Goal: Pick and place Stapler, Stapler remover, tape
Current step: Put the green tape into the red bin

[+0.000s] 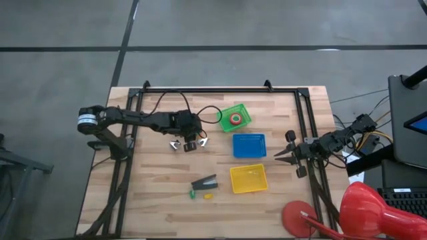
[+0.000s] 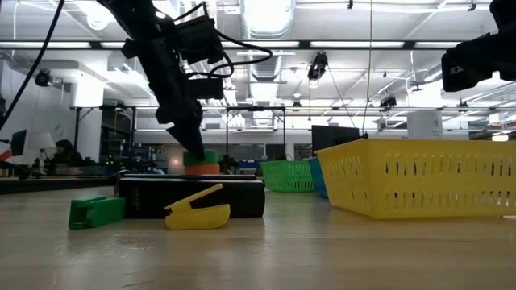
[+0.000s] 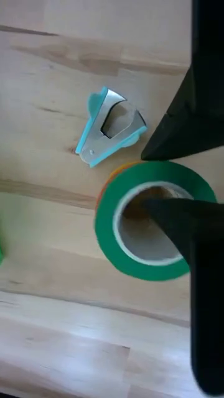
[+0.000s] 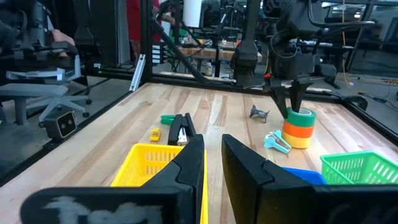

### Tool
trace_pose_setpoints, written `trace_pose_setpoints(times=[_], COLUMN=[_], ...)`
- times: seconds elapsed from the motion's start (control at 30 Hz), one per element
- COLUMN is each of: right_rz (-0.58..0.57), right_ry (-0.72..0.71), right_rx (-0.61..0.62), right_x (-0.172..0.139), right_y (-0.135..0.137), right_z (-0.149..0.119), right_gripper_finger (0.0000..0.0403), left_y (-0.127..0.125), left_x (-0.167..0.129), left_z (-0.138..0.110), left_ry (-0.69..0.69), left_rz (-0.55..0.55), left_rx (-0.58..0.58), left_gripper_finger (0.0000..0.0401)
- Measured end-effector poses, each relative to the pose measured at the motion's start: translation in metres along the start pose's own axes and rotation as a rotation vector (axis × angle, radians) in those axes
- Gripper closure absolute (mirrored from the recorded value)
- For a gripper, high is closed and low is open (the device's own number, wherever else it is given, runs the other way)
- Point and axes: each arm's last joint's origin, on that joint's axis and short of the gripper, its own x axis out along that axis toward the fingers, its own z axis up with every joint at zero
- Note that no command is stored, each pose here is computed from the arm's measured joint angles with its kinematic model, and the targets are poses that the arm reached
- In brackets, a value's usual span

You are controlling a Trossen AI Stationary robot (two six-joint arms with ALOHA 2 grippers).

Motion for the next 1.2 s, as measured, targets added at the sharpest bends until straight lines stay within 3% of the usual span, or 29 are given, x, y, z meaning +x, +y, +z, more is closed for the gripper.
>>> trace_pose_setpoints(times=[0.13, 0.53, 0.77, 1.2], right_rz=[0.000, 0.000, 0.000, 0.000], right_ry=[0.000, 0.000, 0.000, 0.000], right_rx=[0.001, 0.000, 0.002, 0.000], right_x=[0.000, 0.000, 0.000, 0.000], right_y=[0.000, 0.000, 0.000, 0.000], right_z=[0.000, 0.000, 0.000, 0.000], right_gripper_finger=[0.0351, 0.0351, 0.0351, 0.0351], left_y=[0.000, 0.004, 0.005, 0.006], left_x=[0.000, -0.008, -0.015, -0.027], left_z=[0.000, 0.011, 0.020, 0.042], left_ry=[-0.002, -0.036, -0.061, -0.193], left_rz=[0.001, 0.047, 0.049, -0.037], left_rx=[0.068, 0.083, 0.082, 0.067], left_gripper_finger=[0.0359, 0.0345, 0.0358, 0.0354])
